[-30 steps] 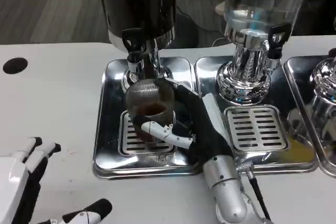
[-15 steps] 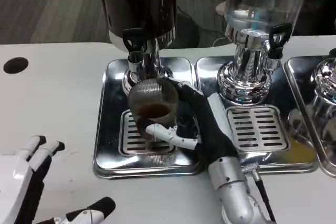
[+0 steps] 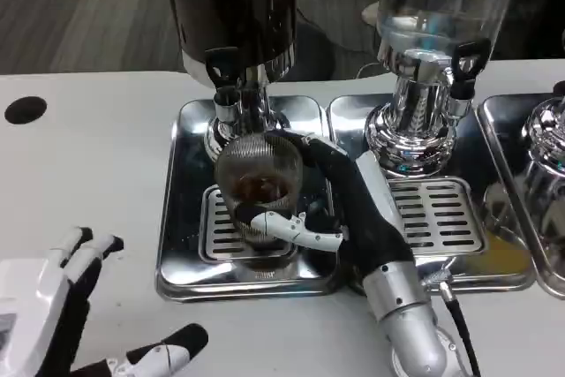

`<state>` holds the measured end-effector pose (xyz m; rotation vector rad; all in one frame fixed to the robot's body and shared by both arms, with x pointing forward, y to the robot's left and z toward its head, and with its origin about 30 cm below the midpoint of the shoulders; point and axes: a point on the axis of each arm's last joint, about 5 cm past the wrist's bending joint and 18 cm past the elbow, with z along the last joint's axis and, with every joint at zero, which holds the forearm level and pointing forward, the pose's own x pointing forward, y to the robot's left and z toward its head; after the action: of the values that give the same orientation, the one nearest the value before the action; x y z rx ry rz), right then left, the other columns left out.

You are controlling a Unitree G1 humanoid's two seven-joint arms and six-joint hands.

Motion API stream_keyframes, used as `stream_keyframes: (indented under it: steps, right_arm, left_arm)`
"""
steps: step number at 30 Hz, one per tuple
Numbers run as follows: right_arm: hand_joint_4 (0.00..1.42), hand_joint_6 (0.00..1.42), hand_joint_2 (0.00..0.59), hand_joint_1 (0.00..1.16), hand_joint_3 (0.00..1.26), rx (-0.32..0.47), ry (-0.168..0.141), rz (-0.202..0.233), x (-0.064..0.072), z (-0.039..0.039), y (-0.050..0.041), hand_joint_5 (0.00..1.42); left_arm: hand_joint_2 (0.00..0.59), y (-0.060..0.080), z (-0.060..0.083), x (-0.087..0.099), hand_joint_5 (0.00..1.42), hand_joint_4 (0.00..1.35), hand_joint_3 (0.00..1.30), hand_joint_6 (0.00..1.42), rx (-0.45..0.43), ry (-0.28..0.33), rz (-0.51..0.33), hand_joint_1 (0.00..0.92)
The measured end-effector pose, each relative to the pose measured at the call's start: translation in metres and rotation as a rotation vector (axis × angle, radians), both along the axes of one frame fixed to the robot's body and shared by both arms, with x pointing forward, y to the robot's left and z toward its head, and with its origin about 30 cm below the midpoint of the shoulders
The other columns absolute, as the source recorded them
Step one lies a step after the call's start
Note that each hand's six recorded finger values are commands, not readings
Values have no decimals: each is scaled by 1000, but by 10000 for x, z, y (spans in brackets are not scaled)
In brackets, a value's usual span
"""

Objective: Grasp the cup under the faucet to collect the drink, then remove the cup.

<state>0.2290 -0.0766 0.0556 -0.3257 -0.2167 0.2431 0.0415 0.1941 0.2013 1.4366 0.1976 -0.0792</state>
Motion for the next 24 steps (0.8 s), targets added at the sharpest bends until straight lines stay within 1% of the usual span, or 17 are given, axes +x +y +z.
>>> stream_keyframes:
  steps: [3,8,12,15,21,24]
  right_arm:
    - [326,121,56,694,377,-2,5,1,-12,12,-10,333]
    - [328,136,53,696,380,-2,8,-3,-22,29,-24,342]
    - [329,137,53,696,381,-7,23,2,-41,14,-33,346]
    - [339,138,52,697,385,-10,28,2,-41,12,-34,348]
    - [342,139,47,694,386,-9,30,2,-46,9,-39,348]
    - [343,139,44,692,387,-8,25,6,-53,18,-48,349]
  left_arm:
    - [120,-4,-5,5,189,42,195,461,2,7,12,0]
    - [120,-15,-13,10,191,42,195,462,-18,11,15,0]
    - [120,-6,-14,7,191,42,195,462,-22,16,29,0]
    - [120,-2,-15,5,191,42,195,462,-25,19,35,0]
    - [120,2,-15,6,192,43,195,462,-25,24,37,0]
    - [120,0,-15,11,192,43,195,462,-29,23,37,0]
